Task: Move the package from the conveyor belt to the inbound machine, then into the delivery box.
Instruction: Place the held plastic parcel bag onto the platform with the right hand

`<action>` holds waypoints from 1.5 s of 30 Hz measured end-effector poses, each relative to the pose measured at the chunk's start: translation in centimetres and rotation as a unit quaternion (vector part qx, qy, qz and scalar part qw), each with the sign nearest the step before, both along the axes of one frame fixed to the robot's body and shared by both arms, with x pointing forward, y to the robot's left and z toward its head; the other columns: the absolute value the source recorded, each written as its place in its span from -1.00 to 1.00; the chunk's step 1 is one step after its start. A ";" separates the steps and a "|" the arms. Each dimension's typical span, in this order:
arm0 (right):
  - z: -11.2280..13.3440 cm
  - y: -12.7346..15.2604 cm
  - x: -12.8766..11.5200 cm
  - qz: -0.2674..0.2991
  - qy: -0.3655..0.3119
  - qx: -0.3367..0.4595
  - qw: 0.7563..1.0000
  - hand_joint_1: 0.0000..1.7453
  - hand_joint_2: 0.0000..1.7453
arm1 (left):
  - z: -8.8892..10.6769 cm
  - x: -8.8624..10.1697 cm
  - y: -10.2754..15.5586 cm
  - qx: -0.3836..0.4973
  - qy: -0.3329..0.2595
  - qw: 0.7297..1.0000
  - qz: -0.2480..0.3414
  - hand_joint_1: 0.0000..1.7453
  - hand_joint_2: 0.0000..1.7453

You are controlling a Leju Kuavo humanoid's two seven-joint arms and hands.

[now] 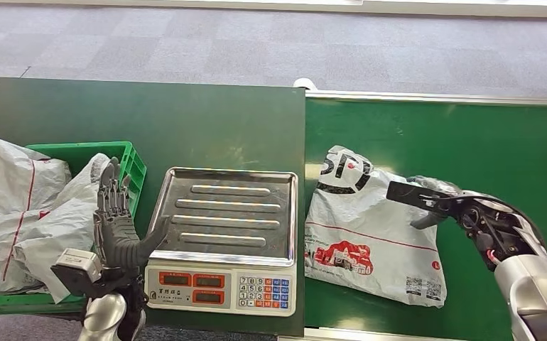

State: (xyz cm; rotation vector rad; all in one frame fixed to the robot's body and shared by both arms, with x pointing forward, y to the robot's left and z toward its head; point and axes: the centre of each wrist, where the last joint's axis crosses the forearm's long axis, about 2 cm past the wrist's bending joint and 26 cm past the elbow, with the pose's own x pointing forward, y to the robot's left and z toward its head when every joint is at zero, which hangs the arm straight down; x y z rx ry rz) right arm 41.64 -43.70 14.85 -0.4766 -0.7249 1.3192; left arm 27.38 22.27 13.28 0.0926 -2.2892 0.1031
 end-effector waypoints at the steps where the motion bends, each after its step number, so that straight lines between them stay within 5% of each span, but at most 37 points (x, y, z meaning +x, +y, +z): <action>1: -0.5 0.3 -0.2 0.008 0.014 0.003 1.000 -1.00 1.00 | 0.0 0.2 0.0 0.000 0.000 1.000 -0.001 -1.00 1.00; 10: -4.2 2.8 -1.9 0.040 0.063 0.019 0.997 -1.00 1.00 | -0.1 1.0 -0.2 0.005 0.005 1.000 -0.004 -1.00 1.00; 27: -4.7 3.9 -2.0 0.058 0.082 0.007 0.995 -1.00 1.00 | -0.2 1.0 0.3 0.004 0.008 1.000 0.006 -1.00 1.00; 28: -4.7 4.0 -2.0 0.058 0.085 0.006 0.995 -0.84 1.00 | -0.2 1.0 0.3 0.004 0.008 1.000 0.007 -1.00 1.00; 31: -4.5 4.0 -1.9 0.055 0.092 0.000 0.994 0.49 1.00 | -0.3 1.0 0.4 0.004 0.009 1.000 0.008 -1.00 1.00; 32: -4.5 4.1 -1.8 0.054 0.092 -0.002 0.994 0.69 1.00 | -0.4 0.9 0.4 0.004 0.010 1.000 0.010 -1.00 1.00; 34: -4.3 4.2 -1.6 0.054 0.088 -0.007 0.995 0.56 1.00 | -0.5 0.7 0.5 0.004 0.013 1.000 0.014 -1.00 1.00; 37: -3.9 4.4 -1.2 0.058 0.080 -0.007 0.995 1.00 1.00 | -0.8 0.4 0.8 0.003 0.016 1.000 0.019 -1.00 1.00; 45: -3.4 4.6 -0.9 0.073 0.073 0.000 0.995 1.00 1.00 | -0.8 0.0 1.3 0.001 0.017 0.999 0.033 -1.00 1.00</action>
